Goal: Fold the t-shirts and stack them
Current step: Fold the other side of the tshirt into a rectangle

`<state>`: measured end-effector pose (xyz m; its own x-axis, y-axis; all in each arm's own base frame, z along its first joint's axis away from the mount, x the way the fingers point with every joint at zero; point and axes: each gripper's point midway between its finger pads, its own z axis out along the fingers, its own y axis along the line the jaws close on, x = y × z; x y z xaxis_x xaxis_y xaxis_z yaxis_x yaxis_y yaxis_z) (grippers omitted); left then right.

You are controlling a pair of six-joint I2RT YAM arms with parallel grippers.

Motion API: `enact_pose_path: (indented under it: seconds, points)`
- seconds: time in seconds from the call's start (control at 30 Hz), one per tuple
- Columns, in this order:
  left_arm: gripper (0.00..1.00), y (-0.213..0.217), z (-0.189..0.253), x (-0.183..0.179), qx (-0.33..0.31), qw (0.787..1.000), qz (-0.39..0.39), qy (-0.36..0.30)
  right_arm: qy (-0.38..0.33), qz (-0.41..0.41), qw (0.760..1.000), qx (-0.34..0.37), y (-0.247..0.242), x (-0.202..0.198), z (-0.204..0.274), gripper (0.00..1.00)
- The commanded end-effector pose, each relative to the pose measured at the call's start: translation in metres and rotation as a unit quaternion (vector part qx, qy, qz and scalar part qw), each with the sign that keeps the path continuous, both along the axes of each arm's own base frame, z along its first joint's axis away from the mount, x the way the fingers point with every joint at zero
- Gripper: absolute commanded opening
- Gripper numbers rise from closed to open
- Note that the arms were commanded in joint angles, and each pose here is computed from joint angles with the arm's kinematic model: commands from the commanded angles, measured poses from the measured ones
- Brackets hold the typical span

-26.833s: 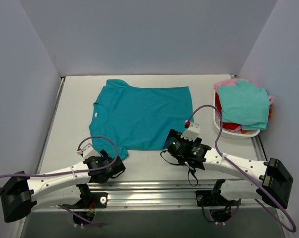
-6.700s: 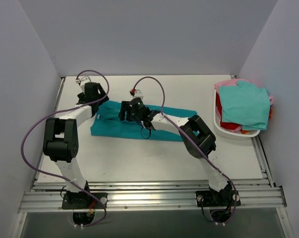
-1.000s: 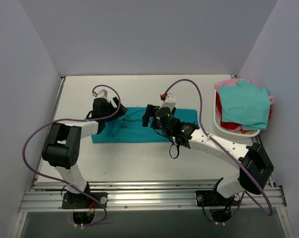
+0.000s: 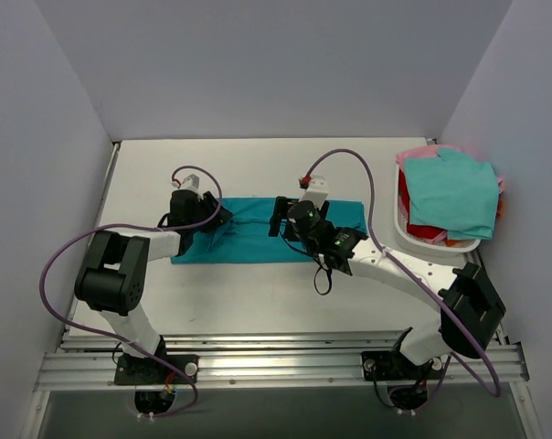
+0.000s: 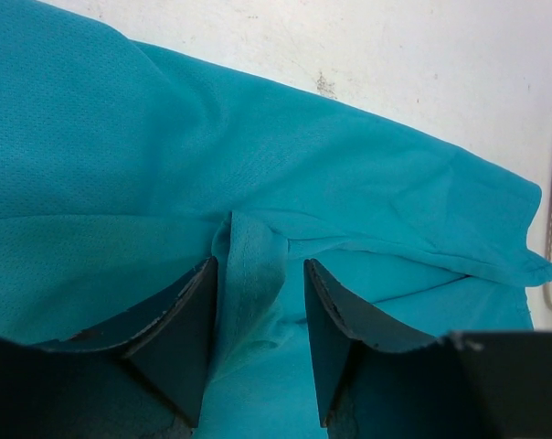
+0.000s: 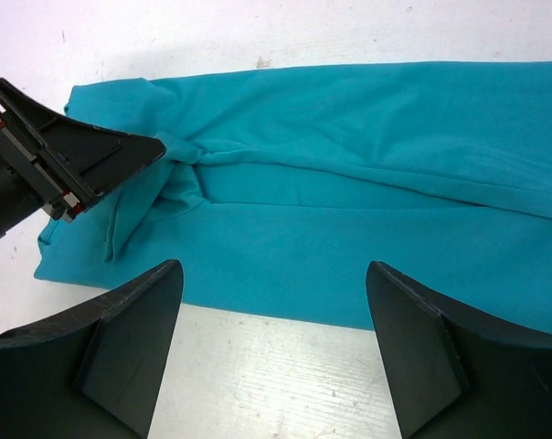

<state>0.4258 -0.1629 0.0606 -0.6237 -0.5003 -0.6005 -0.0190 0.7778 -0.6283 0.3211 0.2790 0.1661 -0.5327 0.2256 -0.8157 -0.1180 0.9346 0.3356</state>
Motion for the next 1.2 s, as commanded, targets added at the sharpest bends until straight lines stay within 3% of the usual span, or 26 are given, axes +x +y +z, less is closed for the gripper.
enact_pose_path:
  seconds: [0.0,0.27,0.3,0.33,0.53,0.7,0.83,0.93,0.97,1.03,1.07,1.17]
  points:
    - [0.5,-0.005,0.018,0.003,-0.009,0.999,-0.013,-0.035,-0.013,-0.025,1.0,-0.007,-0.016,0.004,0.007,0.77]
    - [0.24,-0.006,0.006,-0.006,-0.004,0.999,-0.025,-0.025,-0.012,-0.026,1.0,-0.005,-0.02,0.004,0.006,0.77]
    - [0.14,-0.006,0.005,-0.008,-0.003,0.999,-0.026,-0.023,-0.011,-0.028,1.0,-0.004,-0.021,0.005,0.005,0.77]
    - [0.12,-0.005,0.003,-0.01,-0.002,0.999,-0.026,-0.022,-0.012,-0.027,1.0,-0.004,-0.02,0.005,0.006,0.77]
    - [0.11,-0.007,0.001,-0.03,0.032,0.999,-0.031,-0.011,-0.01,-0.027,1.0,-0.003,-0.02,0.004,0.004,0.76]
    - [0.13,-0.006,0.01,-0.05,0.103,0.994,-0.02,-0.007,-0.007,-0.024,1.0,0.0,-0.019,0.004,0.002,0.76]
    - [0.2,0.003,0.004,-0.068,0.173,0.985,0.012,0.01,-0.004,-0.021,1.0,0.0,-0.017,0.004,0.0,0.76]
    - [0.32,0.004,-0.001,-0.085,0.205,0.978,0.018,0.026,-0.001,-0.02,1.0,-0.001,-0.015,0.004,-0.003,0.76]
    - [0.46,0.005,-0.002,-0.088,0.216,0.976,0.029,0.027,-0.001,-0.021,1.0,-0.001,-0.015,0.004,-0.003,0.76]
    - [0.59,0.01,-0.009,-0.102,0.235,0.971,0.034,0.044,-0.001,-0.021,1.0,-0.001,-0.016,0.004,-0.003,0.76]
    - [0.73,0.009,-0.01,-0.106,0.238,0.97,0.039,0.042,-0.002,-0.022,1.0,-0.002,-0.016,0.004,-0.003,0.76]
    - [0.83,0.013,-0.014,-0.114,0.247,0.966,0.058,0.047,-0.005,-0.028,1.0,-0.002,-0.018,0.006,-0.002,0.76]
